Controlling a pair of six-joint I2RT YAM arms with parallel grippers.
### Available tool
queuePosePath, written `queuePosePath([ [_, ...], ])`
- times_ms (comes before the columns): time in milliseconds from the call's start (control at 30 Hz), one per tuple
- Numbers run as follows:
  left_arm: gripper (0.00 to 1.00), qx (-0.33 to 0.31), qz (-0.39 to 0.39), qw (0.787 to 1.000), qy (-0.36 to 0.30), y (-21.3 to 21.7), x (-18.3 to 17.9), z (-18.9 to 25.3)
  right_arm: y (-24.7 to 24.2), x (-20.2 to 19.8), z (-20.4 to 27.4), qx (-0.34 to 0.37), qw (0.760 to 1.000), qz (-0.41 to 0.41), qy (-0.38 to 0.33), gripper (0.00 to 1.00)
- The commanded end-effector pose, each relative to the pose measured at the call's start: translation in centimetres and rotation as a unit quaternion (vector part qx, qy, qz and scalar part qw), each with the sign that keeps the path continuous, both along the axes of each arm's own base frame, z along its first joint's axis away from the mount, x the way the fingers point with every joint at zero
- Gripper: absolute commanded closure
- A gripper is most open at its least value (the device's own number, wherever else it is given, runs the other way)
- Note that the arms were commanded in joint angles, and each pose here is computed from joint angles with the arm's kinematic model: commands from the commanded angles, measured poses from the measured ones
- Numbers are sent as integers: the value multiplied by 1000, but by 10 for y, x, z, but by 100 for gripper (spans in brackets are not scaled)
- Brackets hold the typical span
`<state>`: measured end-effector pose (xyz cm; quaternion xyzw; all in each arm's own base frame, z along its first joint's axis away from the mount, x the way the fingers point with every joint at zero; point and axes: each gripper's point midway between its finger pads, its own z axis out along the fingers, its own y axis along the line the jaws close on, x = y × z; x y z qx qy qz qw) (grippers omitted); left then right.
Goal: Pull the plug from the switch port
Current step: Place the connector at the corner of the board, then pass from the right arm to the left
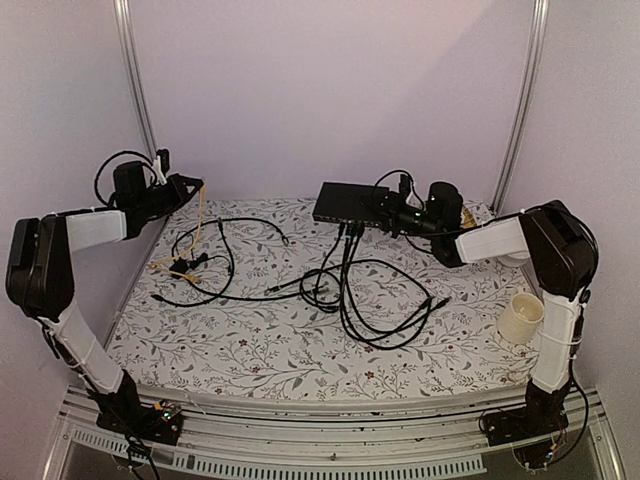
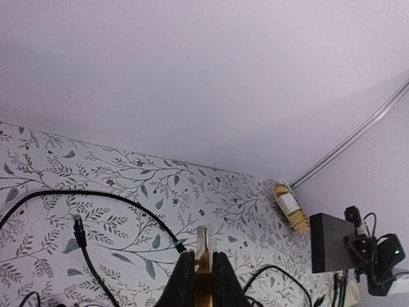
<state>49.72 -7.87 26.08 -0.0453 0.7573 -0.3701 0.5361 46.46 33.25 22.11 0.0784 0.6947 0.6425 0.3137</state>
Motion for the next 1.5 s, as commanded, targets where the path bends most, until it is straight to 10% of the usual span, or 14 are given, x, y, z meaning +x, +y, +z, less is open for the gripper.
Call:
queuePosePath([
  [0,83,11,-11,996,91,-4,12,-63,-2,-15,47,15,997,13,-73,98],
  [367,52,-15,6,992,126,-11,14,-93,12,-18,66,8,995,31,-97,98],
  [933,45,-172,-263,949,-10,-137,-68,-12,65,-42,91,38,984,130,-120,98],
  [1467,36,-199,-342,918,-17,-194,-93,-13,88,-49,90,47,979,160,-117,98],
])
